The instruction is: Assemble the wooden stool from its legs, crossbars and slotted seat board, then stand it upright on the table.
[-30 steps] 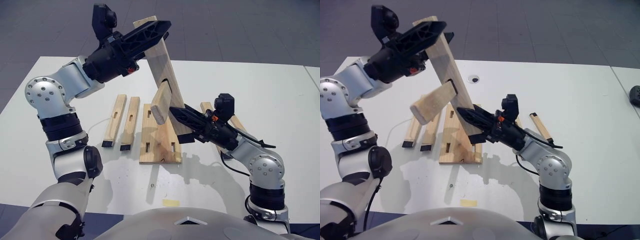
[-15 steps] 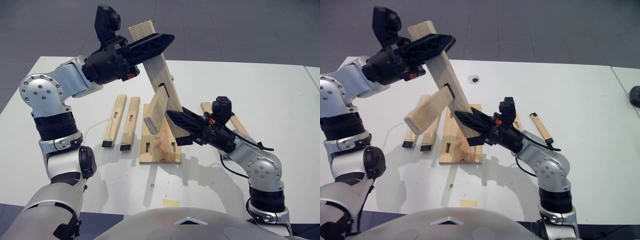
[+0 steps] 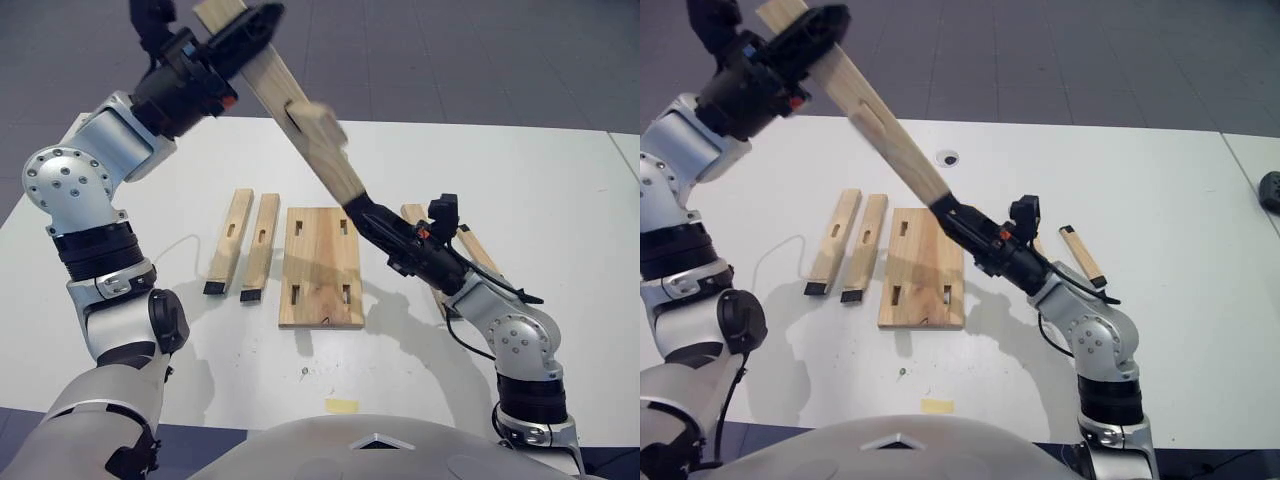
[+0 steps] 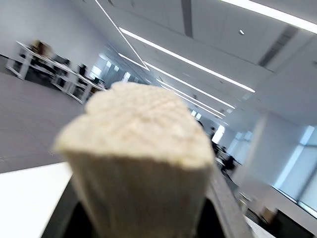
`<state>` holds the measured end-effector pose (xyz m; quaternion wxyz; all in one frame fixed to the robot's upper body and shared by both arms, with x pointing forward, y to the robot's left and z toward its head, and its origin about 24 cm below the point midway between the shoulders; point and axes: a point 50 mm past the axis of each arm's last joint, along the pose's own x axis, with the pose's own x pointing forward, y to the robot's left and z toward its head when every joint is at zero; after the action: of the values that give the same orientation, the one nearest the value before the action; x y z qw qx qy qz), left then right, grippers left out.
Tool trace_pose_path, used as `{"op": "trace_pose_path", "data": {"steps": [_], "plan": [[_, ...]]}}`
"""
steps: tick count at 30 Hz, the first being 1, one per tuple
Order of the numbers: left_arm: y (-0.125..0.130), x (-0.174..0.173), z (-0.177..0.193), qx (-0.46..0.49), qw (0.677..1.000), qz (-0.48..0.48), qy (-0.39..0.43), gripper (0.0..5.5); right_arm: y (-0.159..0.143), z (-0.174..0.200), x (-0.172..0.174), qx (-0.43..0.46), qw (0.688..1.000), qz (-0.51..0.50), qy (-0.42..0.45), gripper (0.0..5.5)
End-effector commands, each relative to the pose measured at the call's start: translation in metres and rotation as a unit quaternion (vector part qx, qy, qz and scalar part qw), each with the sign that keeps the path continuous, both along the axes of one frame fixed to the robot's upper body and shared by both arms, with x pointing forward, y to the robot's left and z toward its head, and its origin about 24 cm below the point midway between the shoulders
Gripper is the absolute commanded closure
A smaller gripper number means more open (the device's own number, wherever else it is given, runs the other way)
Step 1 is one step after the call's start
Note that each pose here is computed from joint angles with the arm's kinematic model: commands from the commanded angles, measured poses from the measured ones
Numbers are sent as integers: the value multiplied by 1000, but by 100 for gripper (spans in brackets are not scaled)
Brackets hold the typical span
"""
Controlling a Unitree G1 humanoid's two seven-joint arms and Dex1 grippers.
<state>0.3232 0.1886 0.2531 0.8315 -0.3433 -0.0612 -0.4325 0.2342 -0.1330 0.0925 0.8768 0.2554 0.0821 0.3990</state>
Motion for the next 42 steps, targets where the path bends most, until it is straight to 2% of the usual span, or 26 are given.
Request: {"op": "trace_pose_path", "data": {"steps": [1, 4, 6, 14, 18, 22, 25, 30, 35, 37, 40, 42], "plan": [[17, 13, 7, -15, 993, 116, 3, 445, 15, -20, 10, -162, 986, 14, -32, 223], [21, 21, -7, 22, 984, 175, 21, 445, 24, -34, 23, -267, 960, 54, -63, 169], [20, 22, -13, 44, 981, 189, 20, 445, 23, -41, 37, -294, 951, 62, -68, 136], [-1, 16, -32, 74, 985, 154, 31, 445, 46, -66, 84, -390, 912, 107, -68, 11], [-7, 13, -35, 93, 985, 140, 27, 445, 41, -81, 92, -406, 912, 55, -21, 10], [-2, 10, -36, 95, 983, 152, 35, 445, 16, -99, 88, -437, 898, -34, 26, 10], [-5, 9, -36, 105, 982, 156, 34, 445, -5, -109, 76, -443, 889, -100, 55, 10], [-10, 5, -40, 132, 979, 155, 31, 445, -22, -118, 51, -440, 877, -177, 73, 10], [-20, -4, -50, 157, 977, 144, 30, 445, -31, -107, 39, -434, 848, -297, 59, 10], [-23, -8, -53, 160, 977, 137, 32, 445, -25, -98, 37, -406, 853, -326, 38, 10], [-25, -9, -51, 157, 979, 127, 27, 445, -27, -64, 34, -332, 866, -373, -33, 10], [-25, -12, -50, 149, 981, 119, 25, 445, -46, -36, 26, -294, 857, -412, -95, 10]]}}
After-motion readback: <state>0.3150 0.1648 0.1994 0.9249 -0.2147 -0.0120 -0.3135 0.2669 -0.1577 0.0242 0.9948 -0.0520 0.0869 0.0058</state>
